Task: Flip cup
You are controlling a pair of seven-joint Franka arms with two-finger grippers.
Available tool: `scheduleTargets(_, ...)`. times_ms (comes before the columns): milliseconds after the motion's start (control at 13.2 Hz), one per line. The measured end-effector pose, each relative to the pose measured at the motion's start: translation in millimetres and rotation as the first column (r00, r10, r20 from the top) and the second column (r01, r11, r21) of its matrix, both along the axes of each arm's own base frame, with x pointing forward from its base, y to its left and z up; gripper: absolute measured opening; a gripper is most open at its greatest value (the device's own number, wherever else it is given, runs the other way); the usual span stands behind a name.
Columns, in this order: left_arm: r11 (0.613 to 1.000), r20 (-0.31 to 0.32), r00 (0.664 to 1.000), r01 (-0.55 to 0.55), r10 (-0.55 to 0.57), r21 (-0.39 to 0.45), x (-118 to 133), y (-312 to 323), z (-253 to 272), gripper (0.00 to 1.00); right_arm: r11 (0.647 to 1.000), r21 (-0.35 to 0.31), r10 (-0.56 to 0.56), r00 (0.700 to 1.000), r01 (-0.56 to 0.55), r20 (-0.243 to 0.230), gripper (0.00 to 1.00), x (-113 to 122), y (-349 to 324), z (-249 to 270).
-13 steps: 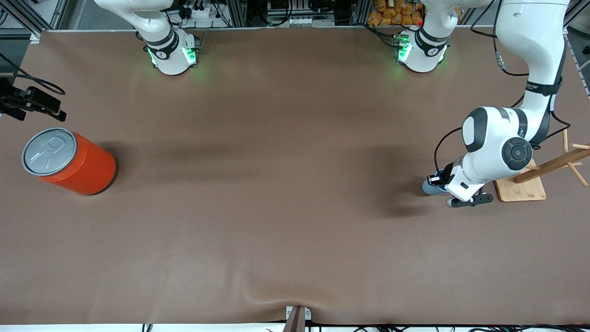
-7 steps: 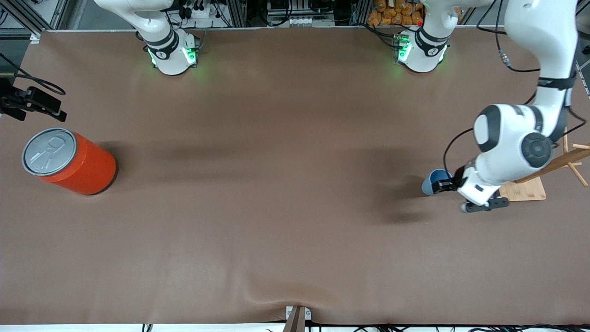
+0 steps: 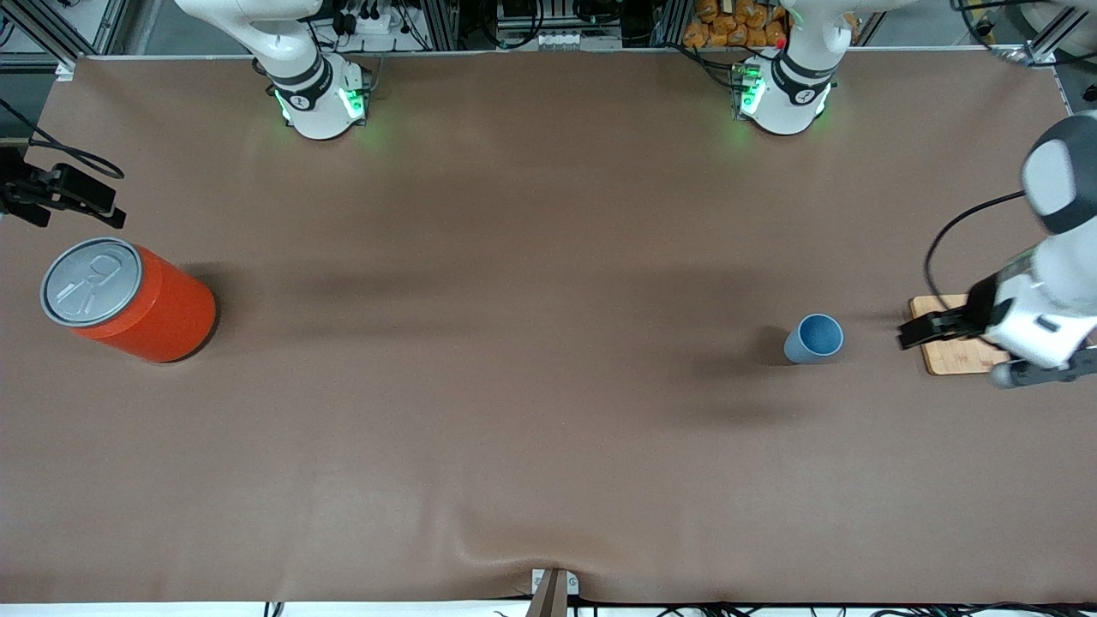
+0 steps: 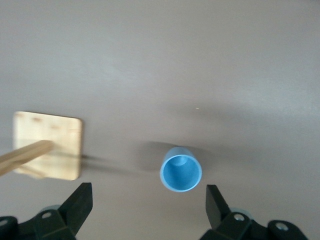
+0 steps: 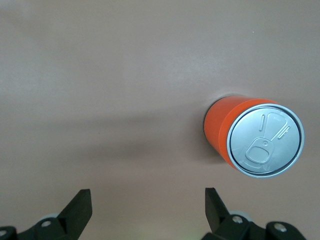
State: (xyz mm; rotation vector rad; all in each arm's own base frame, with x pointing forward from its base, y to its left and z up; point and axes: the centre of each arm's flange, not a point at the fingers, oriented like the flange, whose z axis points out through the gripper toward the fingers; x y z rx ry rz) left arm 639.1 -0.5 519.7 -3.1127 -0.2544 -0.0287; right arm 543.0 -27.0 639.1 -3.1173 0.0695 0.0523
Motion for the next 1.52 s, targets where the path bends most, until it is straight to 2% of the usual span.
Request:
scheduleTargets(152, 1.0, 0.022, 1.0, 0.017, -0.017, 0.009, -13.5, -3.2, 41.5, 1.0, 1.0, 0.0, -0.003, 1.0, 0.003, 0.0, 1.0, 0.0, -1.2, -0.1)
scheduleTargets(379, 0.998, 0.041, 0.997, 0.057, -0.057, 0.013, -48.5, -17.1, 97.1, 1.0, 1.0, 0.0, -0.007, 1.0, 0.007, -0.001, 1.0, 0.0, -2.8, -0.3)
scheduleTargets(606, 0.995, 0.057, 0.994, 0.094, -0.094, 0.016, -72.4, -38.8, 123.4, 1.0, 1.0, 0.0, -0.01, 1.0, 0.01, -0.001, 1.0, -0.2, -4.2, -0.3)
scheduleTargets(909, 0.995, 0.058, 0.993, 0.1, -0.101, 0.02, -81.5, -41.2, 127.6, 1.0, 1.0, 0.0, -0.015, 1.0, 0.015, -0.001, 1.0, -0.3, -6.8, -0.3)
scheduleTargets(1515, 0.992, 0.014, 0.992, 0.126, -0.126, 0.021, -90.1, -39.7, 126.3, 1.0, 1.0, 0.0, -0.018, 1.0, 0.018, 0.0, 1.0, -0.3, -8.1, -0.2)
